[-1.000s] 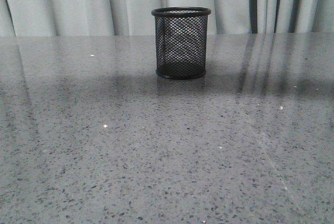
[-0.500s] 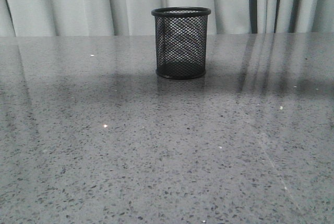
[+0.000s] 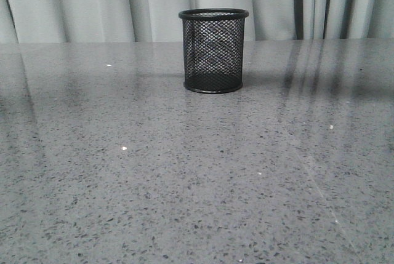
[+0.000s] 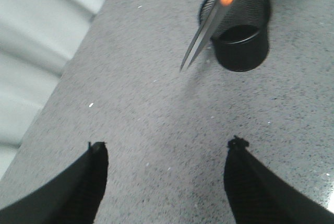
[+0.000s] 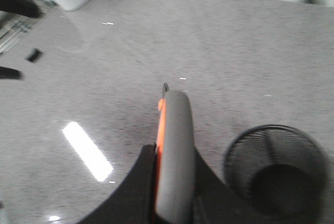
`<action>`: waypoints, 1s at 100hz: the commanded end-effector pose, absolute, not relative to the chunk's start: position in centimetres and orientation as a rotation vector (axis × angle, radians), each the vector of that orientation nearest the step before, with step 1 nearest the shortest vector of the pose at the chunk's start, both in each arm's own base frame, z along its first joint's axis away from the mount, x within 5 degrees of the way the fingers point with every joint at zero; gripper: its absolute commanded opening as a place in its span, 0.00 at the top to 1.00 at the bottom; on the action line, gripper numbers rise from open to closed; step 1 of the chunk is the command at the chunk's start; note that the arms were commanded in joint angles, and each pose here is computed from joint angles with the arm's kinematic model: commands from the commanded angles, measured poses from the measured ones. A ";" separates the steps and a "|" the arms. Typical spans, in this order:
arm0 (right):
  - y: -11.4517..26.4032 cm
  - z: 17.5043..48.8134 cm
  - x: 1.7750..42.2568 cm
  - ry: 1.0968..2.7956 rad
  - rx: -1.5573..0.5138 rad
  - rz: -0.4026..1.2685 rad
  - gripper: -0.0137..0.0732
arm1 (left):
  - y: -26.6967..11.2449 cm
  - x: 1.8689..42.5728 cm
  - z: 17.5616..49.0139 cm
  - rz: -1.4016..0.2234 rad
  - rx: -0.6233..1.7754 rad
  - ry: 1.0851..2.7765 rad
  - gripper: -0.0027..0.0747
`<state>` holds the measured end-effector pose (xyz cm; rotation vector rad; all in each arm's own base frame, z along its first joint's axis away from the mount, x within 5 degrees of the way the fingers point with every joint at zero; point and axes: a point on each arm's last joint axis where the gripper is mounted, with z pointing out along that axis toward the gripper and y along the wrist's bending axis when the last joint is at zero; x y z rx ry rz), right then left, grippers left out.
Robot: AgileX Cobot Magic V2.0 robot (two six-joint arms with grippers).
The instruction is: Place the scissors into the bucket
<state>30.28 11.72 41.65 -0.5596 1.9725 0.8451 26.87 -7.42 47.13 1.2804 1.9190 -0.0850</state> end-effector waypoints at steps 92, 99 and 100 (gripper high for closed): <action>10.0 45.8 28.7 2.177 -0.669 0.455 0.89 | -6.3 23.9 50.4 -0.144 1.140 1.846 0.40; 10.7 45.4 29.0 2.177 -0.700 0.426 0.89 | -6.3 23.9 50.4 -0.144 1.140 1.846 0.40; 10.8 45.3 29.1 2.179 -0.704 0.421 0.89 | -6.3 23.9 50.4 -0.144 1.140 1.846 0.40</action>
